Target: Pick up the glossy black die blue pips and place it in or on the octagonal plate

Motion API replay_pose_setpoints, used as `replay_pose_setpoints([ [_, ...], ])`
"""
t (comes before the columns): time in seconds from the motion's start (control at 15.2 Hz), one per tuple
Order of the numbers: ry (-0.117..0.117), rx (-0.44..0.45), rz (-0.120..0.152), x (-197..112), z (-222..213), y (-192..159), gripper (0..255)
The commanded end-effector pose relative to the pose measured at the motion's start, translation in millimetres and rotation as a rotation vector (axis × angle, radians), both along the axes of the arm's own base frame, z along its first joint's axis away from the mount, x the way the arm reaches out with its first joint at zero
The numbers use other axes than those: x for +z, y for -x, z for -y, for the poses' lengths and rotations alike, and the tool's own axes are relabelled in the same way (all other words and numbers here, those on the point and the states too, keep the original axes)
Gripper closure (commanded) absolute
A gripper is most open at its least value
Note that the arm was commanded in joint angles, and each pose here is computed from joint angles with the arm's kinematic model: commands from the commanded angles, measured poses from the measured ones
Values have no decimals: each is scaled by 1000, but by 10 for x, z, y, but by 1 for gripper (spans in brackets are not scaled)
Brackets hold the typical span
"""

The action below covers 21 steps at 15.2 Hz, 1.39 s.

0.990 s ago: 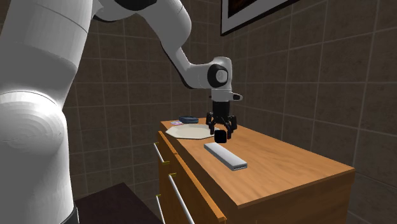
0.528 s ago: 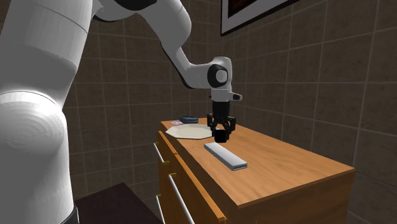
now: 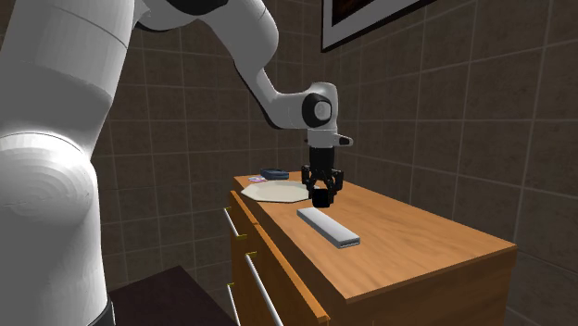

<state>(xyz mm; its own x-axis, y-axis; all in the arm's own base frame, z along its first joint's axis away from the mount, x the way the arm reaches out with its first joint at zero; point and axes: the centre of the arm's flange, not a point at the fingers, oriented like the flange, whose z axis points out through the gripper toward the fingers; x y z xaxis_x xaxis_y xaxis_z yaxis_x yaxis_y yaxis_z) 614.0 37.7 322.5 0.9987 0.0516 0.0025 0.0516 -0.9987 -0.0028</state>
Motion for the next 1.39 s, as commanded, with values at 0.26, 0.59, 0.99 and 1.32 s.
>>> replay_pose_setpoints([
  [0.26,0,0,-3,245,-5,1,255],
  [0.59,0,0,-3,509,-5,1,255],
  [0.99,0,0,-3,825,-5,1,255],
  [1.32,0,0,-3,823,-533,-5,255],
])
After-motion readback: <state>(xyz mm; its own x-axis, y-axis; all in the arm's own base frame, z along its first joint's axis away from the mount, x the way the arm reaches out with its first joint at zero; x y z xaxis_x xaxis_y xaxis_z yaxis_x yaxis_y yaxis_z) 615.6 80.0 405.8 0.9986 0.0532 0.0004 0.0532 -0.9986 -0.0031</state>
